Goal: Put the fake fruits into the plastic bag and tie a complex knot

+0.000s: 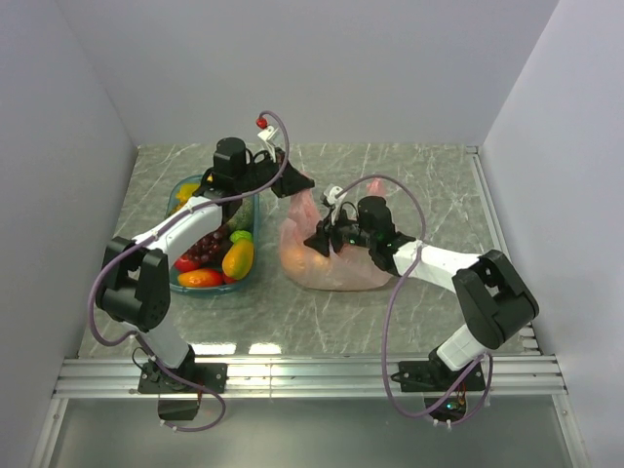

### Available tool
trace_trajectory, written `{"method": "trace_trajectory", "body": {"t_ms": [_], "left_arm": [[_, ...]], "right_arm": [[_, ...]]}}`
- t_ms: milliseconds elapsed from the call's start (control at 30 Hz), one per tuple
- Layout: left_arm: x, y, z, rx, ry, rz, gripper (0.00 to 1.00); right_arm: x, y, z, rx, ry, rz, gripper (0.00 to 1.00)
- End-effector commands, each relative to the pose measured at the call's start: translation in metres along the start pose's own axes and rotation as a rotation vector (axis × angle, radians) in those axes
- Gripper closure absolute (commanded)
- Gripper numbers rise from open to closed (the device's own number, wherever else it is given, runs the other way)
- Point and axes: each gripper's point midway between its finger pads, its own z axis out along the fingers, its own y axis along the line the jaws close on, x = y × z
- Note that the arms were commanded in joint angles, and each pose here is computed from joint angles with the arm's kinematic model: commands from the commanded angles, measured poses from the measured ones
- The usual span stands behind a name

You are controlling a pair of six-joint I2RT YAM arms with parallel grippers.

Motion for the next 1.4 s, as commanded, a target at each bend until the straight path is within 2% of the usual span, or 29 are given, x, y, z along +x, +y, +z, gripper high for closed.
{"method": "trace_trajectory", "body": {"t_ms": [0, 33, 233, 267, 367, 533, 633, 700, 767, 967, 1067, 1167, 1233, 1267, 1300, 1367], "left_arm": [[-0.028, -0.022, -0.006, 0.057, -0.032, 0.078, 0.89], [-0.029, -0.023, -0.006, 0.059, -0.027, 0.072, 0.87], [-0.021, -0.031, -0.011, 0.089, -0.015, 0.068, 0.84], [-0.021, -0.03, -0.011, 0.088, -0.017, 0.07, 0.84], [-0.021, -0.029, -0.011, 0.084, -0.013, 0.077, 0.82], [-0.021, -0.024, -0.007, 0.076, 0.002, 0.067, 0.79], [-0.023, -0.023, -0.005, 0.078, 0.003, 0.075, 0.76], [-0.025, -0.024, -0.004, 0.088, 0.003, 0.078, 0.74], [-0.026, -0.025, -0.003, 0.1, 0.003, 0.078, 0.7], [-0.029, -0.041, -0.005, 0.179, 0.013, 0.078, 0.57], [-0.03, -0.048, -0.009, 0.2, 0.01, 0.103, 0.49], [-0.036, -0.06, -0.015, 0.226, 0.006, 0.123, 0.41], [-0.038, -0.067, -0.02, 0.243, 0.009, 0.14, 0.25], [-0.044, -0.072, -0.024, 0.244, -0.001, 0.185, 0.24], [-0.046, -0.072, -0.026, 0.222, 0.005, 0.183, 0.16], [-0.055, -0.076, -0.035, 0.216, -0.009, 0.214, 0.11]], "right_arm": [[-0.016, -0.005, -0.004, 0.039, 0.002, -0.054, 0.32], [-0.02, -0.006, -0.005, 0.046, -0.008, -0.069, 0.21], [-0.063, 0.004, -0.02, 0.049, -0.055, -0.181, 0.19], [-0.072, 0.009, -0.024, 0.043, -0.068, -0.21, 0.11], [-0.088, 0.021, -0.032, 0.017, -0.085, -0.27, 0.06], [-0.091, 0.048, -0.039, -0.118, -0.028, -0.329, 0.04], [-0.105, 0.074, -0.057, -0.23, -0.022, -0.371, 0.04], [-0.135, 0.089, -0.076, -0.245, -0.074, -0.403, 0.04], [-0.153, 0.095, -0.097, -0.212, -0.106, -0.41, 0.04], [-0.192, 0.07, -0.158, -0.021, -0.226, -0.364, 0.0], [-0.187, 0.054, -0.181, 0.064, -0.203, -0.342, 0.0], [-0.147, 0.016, -0.198, 0.179, -0.111, -0.3, 0.0], [-0.129, -0.012, -0.214, 0.281, -0.076, -0.288, 0.0], [-0.114, -0.021, -0.216, 0.303, -0.051, -0.281, 0.0], [-0.109, -0.026, -0.218, 0.315, -0.048, -0.273, 0.0], [-0.094, -0.036, -0.219, 0.32, -0.034, -0.227, 0.0]]}}
